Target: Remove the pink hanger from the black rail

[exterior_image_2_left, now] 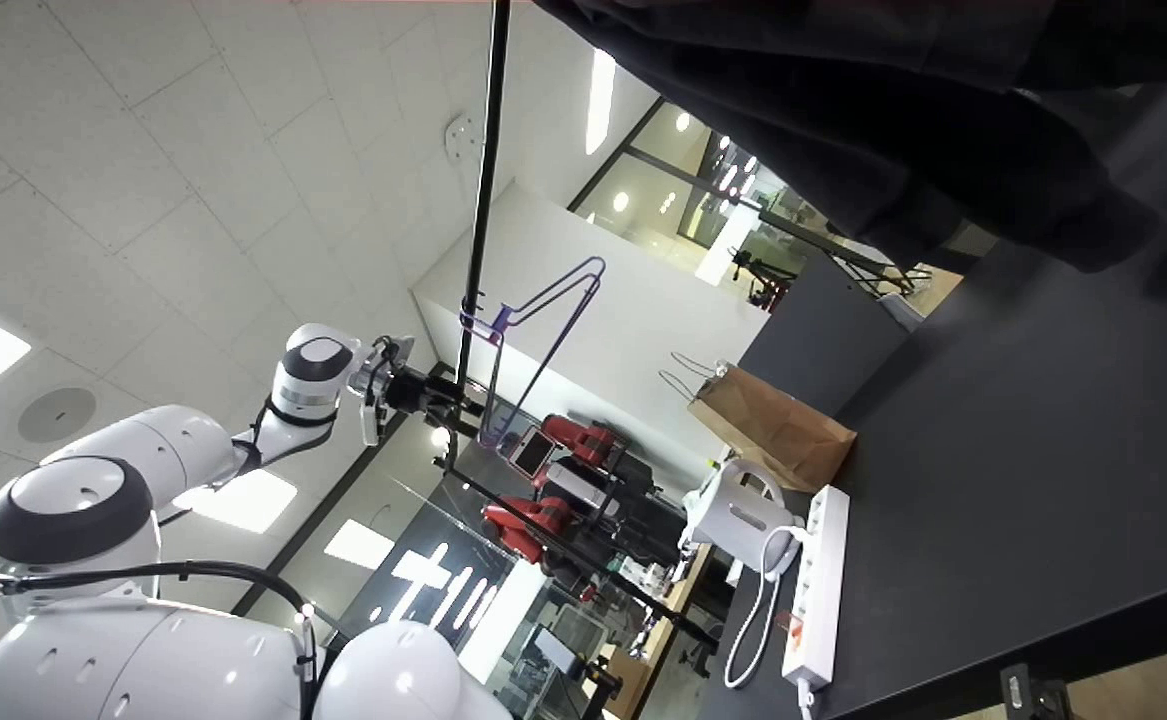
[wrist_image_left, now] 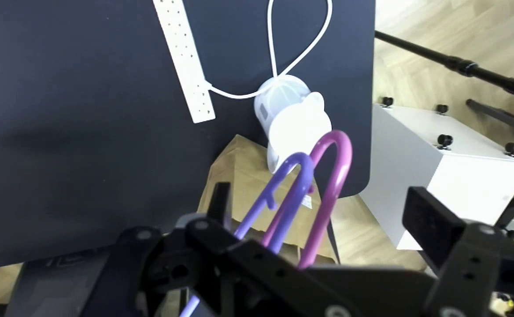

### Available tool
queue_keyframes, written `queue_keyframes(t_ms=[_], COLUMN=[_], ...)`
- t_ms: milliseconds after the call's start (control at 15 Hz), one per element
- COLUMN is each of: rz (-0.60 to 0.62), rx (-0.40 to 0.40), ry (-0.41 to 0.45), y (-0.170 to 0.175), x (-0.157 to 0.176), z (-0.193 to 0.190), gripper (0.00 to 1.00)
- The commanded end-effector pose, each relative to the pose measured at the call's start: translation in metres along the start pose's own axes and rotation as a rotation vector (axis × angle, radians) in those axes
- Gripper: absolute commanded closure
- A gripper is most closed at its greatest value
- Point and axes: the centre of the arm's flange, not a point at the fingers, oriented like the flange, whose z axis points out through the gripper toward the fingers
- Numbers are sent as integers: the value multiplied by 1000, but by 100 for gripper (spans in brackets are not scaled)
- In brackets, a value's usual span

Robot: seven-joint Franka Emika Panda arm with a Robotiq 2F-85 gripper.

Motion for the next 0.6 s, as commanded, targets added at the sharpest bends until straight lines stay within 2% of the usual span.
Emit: queue_keyframes(t_ms=[0,200,533], rz=[47,42,24], rx=[-119,-159,-102], ry=[-2,9,105], y=[-8,-9,-16], x=[-1,-5,-1], z=[-20,-26,-28], gripper=[0,0,0])
